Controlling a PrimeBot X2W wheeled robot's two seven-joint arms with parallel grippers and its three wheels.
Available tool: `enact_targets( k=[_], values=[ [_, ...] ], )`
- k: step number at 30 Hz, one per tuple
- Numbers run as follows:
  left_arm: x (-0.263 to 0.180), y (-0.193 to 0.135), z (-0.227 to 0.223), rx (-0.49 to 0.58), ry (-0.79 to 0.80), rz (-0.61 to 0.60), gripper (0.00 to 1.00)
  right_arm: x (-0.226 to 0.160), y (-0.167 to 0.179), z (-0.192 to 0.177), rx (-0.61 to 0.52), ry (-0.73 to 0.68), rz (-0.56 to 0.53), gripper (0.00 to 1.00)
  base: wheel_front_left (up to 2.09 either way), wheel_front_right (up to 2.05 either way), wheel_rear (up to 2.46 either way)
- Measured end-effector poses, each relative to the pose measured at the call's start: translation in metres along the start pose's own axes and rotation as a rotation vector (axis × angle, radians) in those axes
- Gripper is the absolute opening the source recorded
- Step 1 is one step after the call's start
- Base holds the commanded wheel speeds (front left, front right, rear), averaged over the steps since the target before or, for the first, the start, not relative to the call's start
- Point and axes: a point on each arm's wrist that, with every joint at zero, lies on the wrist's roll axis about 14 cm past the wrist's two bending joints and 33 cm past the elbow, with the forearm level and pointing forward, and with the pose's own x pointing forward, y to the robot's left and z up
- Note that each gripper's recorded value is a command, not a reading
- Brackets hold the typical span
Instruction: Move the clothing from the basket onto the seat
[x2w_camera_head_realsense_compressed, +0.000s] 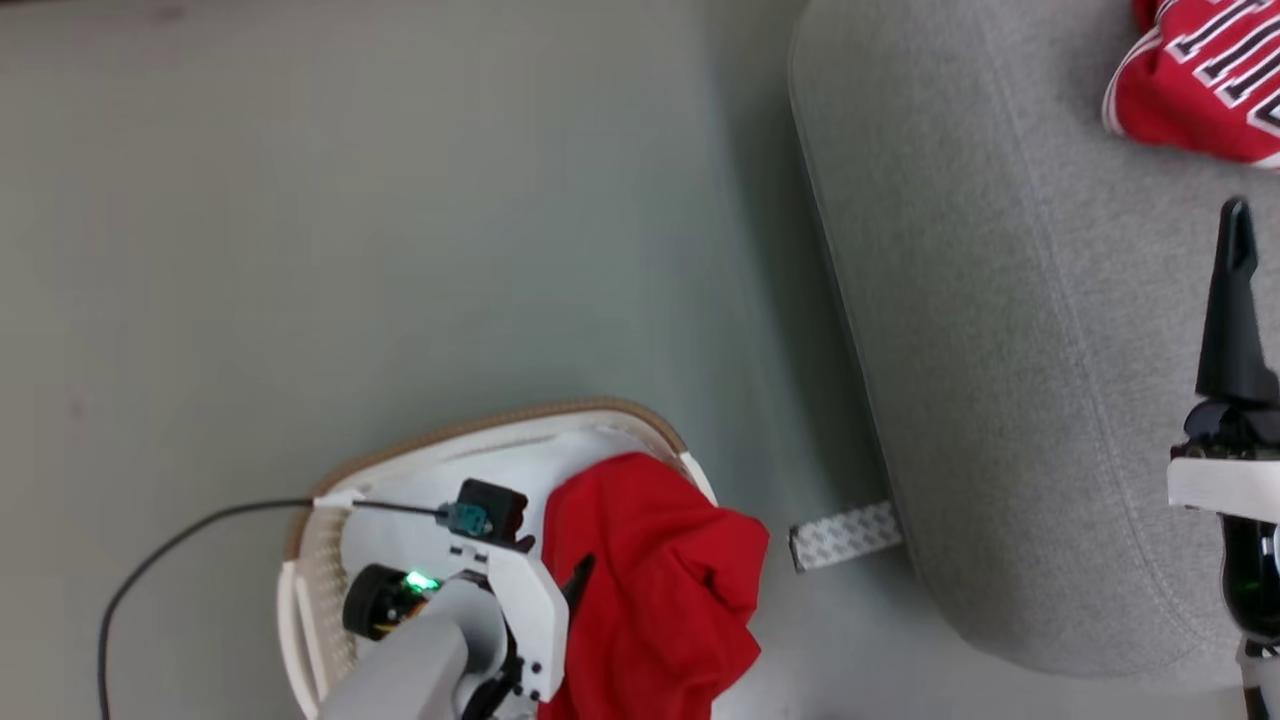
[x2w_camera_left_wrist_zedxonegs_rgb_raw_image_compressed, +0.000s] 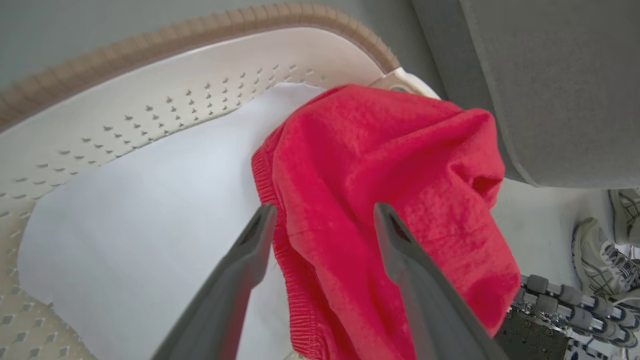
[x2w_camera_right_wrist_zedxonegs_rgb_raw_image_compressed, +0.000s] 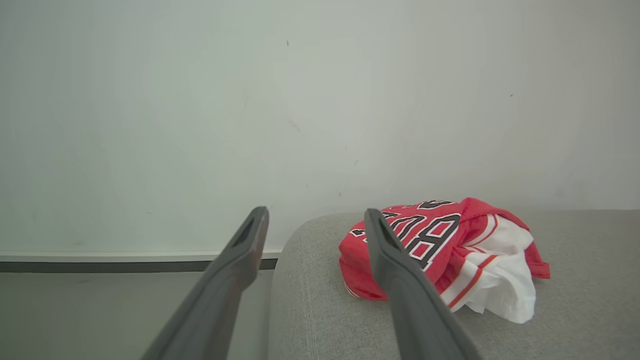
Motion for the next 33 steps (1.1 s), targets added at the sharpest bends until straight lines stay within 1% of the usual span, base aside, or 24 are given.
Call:
enact_targets(
  k=[5,7,11,15,18,25,26,27,30,33],
  values=[
    [0.02,0.003,-0.028,-0.043,0.127,-0.037,1.0,0.013,-0.003,-0.013,-0.011,0.01,-0.023,1.0,0.0,0.0,0.0],
    [0.026,0.002,-0.041,-0.109,0.181,-0.049,1.0,0.018,-0.004,-0.018,-0.016,0.013,-0.03,1.0,0.0,0.0,0.0],
    [0.037,0.002,-0.06,-0.151,0.262,-0.078,1.0,0.026,-0.004,-0.024,-0.018,0.011,-0.044,1.0,0.0,0.0,0.0],
    [0.046,0.0,-0.073,-0.151,0.329,-0.11,1.0,0.03,-0.005,-0.032,-0.03,0.02,-0.05,1.0,0.0,0.0,0.0],
    [0.051,0.002,-0.086,-0.129,0.394,-0.128,1.0,0.034,0.0,-0.038,-0.03,0.027,-0.045,1.0,0.0,0.0,0.0],
    [0.062,-0.007,-0.105,-0.091,0.473,-0.194,1.0,0.035,0.0,-0.054,-0.043,0.062,-0.051,1.0,0.0,0.0,0.0],
    [0.063,-0.008,-0.105,-0.093,0.474,-0.201,0.62,0.034,-0.001,-0.055,-0.045,0.065,-0.054,1.0,0.0,0.0,0.0],
    [0.064,-0.01,-0.105,-0.094,0.474,-0.208,0.0,0.034,-0.002,-0.056,-0.047,0.068,-0.057,1.0,0.0,0.0,0.0],
    [0.064,-0.014,-0.106,-0.089,0.475,-0.226,0.0,0.034,-0.003,-0.056,-0.045,0.068,-0.064,1.0,0.0,0.0,0.0],
    [0.063,-0.011,-0.104,-0.077,0.461,-0.224,0.0,0.034,-0.004,-0.055,-0.041,0.065,-0.068,1.0,0.0,0.0,0.0]
  ],
)
